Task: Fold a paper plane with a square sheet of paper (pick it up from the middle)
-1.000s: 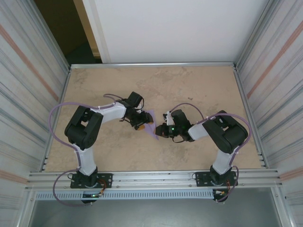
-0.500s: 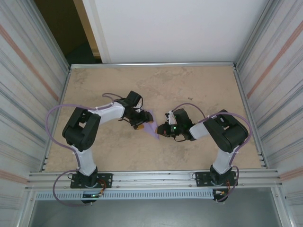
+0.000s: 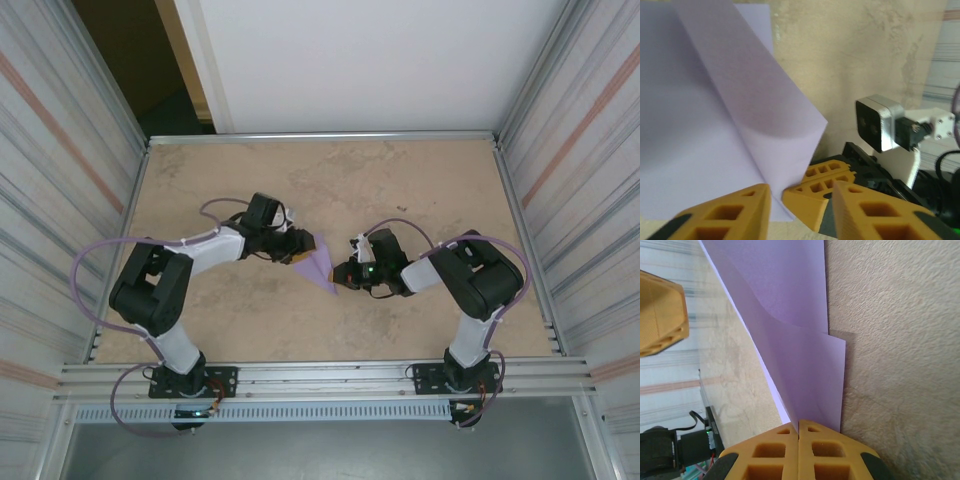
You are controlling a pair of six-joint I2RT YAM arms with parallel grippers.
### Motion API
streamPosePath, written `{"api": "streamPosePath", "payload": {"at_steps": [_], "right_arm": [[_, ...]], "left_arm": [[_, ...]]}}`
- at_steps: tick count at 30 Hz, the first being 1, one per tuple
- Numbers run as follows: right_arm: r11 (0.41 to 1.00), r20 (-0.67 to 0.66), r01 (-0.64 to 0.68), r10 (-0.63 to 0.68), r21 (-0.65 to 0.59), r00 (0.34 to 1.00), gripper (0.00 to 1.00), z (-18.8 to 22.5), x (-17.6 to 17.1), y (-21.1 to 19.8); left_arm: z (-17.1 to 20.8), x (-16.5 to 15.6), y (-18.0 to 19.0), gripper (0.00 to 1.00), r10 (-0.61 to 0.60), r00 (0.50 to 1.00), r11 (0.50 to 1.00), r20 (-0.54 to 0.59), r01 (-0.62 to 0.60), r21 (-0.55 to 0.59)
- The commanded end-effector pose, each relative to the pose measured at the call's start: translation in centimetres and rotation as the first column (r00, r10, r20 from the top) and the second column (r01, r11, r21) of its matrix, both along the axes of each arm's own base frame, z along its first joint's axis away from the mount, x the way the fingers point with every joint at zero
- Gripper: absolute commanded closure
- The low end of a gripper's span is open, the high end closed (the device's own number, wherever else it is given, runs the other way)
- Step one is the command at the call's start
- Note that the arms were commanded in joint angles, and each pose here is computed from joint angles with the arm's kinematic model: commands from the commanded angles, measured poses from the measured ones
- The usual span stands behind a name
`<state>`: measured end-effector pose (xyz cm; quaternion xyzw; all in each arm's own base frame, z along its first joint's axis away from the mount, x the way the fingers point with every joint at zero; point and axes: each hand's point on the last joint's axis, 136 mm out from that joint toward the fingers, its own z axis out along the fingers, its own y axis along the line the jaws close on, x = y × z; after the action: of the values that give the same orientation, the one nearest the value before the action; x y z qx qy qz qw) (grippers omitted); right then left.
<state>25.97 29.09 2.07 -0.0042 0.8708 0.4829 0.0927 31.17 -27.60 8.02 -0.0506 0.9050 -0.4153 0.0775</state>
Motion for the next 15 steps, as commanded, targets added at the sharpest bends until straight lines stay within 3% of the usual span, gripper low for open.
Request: {"api": "streamPosePath", "payload": {"at_steps": [1, 15], "right_arm": [[0.998, -0.113, 0.023, -0.029, -0.059, 0.993, 0.99, -2.5, -0.9, -1.1], [0.998, -0.147, 0.027, -0.036, -0.063, 0.988, 0.98, -3.0, -0.9, -1.3]], "left_arm": [[1.8, 0.2, -1.8, 0.68, -0.063, 0.993, 0.989, 0.103, 0.076, -0.128], [-1.3, -0.4, -3.3, 0.79, -0.127, 0.988, 0.986, 0.084, 0.135, -0.102]]}}
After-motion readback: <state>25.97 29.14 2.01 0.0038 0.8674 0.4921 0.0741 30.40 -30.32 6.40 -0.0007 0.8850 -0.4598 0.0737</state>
